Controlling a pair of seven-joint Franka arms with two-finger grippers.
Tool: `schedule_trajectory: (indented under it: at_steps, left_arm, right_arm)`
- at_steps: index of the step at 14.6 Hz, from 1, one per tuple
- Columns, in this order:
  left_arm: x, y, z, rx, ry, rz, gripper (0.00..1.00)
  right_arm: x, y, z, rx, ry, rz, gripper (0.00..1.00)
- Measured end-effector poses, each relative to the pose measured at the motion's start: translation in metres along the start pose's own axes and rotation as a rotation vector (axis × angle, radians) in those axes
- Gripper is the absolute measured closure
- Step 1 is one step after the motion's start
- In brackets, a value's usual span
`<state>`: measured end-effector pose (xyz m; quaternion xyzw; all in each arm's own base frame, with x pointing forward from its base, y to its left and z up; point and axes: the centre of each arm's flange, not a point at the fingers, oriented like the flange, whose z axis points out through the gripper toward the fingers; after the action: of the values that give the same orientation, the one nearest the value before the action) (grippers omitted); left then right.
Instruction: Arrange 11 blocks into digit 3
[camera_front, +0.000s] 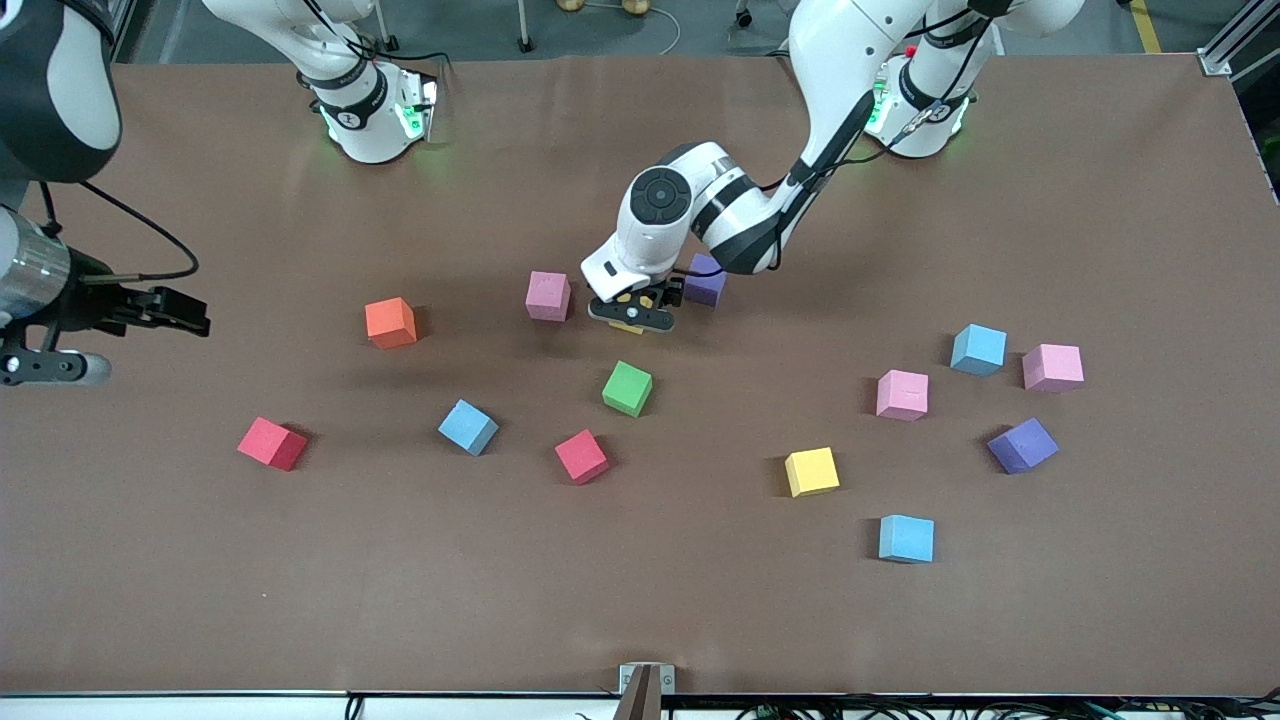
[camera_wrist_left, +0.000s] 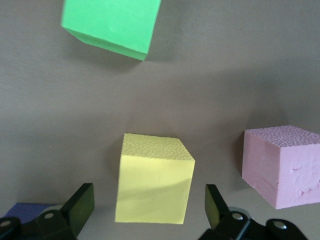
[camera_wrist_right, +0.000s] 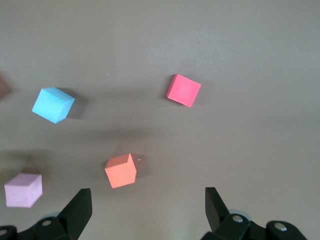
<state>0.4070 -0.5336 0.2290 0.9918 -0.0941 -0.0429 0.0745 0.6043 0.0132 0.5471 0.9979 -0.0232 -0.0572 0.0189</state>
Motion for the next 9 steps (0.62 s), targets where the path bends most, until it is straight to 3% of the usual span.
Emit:
schedule_trajectory:
  at_steps: [5, 8, 9]
  left_arm:
    - [-0.004, 0.004, 0.025, 0.019, -0.016, 0.005, 0.09]
    - [-0.003, 0.005, 0.027, 0.018, -0.013, -0.042, 0.37]
    - [-0.004, 0.007, 0.026, 0.018, -0.01, -0.098, 0.41]
  right_arm:
    - [0.0, -0.088, 0.025, 0.007, 0.005, 0.147, 0.0]
    - [-0.002, -0.108, 0.045, 0.026, -0.013, 0.191, 0.0]
    - [-0.001, -0.111, 0.055, 0.034, -0.017, 0.201, 0.0]
